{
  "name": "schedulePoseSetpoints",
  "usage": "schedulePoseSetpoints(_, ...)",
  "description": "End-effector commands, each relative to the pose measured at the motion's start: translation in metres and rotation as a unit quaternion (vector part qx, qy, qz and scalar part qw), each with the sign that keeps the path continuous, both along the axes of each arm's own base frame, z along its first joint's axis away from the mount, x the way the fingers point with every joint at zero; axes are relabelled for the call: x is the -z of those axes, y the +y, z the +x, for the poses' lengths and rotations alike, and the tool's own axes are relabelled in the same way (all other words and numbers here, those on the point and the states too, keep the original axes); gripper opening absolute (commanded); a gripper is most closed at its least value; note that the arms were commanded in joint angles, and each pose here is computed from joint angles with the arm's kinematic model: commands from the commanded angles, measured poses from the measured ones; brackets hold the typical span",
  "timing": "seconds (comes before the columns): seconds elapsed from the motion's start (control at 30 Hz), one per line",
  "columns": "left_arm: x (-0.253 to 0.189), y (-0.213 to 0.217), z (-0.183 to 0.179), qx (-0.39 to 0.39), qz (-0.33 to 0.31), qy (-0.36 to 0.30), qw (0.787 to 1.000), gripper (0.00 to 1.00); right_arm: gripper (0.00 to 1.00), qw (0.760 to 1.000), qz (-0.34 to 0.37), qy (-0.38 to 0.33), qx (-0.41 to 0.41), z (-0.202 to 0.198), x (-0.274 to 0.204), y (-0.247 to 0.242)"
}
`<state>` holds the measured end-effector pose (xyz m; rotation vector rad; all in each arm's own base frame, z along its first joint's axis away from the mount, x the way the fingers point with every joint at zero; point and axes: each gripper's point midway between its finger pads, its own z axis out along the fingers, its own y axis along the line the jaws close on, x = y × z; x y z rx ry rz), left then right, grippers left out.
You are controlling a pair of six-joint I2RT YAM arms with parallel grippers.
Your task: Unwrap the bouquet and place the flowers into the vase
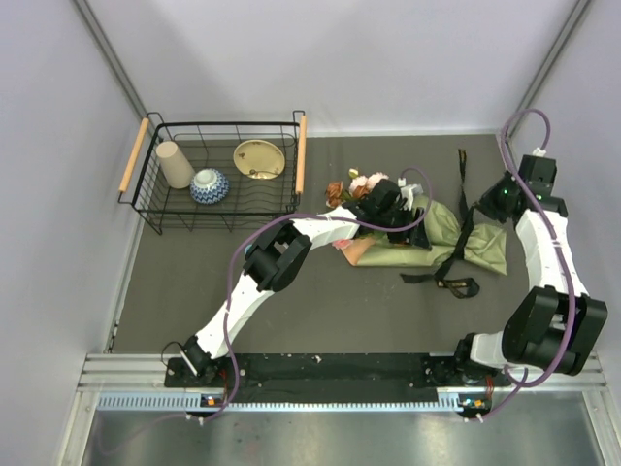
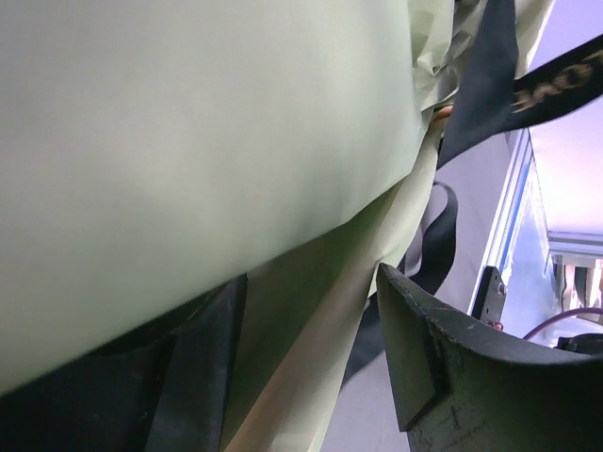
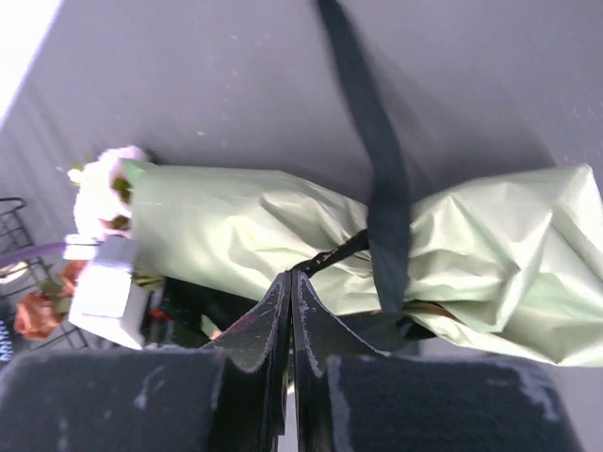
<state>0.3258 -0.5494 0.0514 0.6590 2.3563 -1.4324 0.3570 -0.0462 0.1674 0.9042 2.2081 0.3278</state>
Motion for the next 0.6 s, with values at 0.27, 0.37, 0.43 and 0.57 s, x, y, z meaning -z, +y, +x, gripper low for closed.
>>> schedulePoseSetpoints(0.27, 0.028, 0.013, 0.004, -0.012, 0.036, 0.009, 0.999, 0.65, 0.0, 0.985, -0.021, -0.17, -0.024, 0.039, -0.15, 0.0)
schedulePoseSetpoints(0.37, 0.027, 0.012, 0.004, -0.01, 0.035, 0.007, 0.999, 0.65, 0.0, 0.975, -0.041, -0.214, -0.03, 0.039, -0.193, 0.0)
schedulePoseSetpoints(0.43, 0.026, 0.012, 0.004, -0.011, 0.034, 0.006, 0.999, 0.65, 0.0, 0.968, -0.056, -0.241, -0.032, 0.037, -0.22, -0.001)
schedulePoseSetpoints(0.57, 0.025, 0.011, 0.005, -0.01, 0.033, 0.007, 0.999, 0.66, 0.0, 0.938, -0.099, -0.331, -0.034, 0.024, -0.314, 0.0)
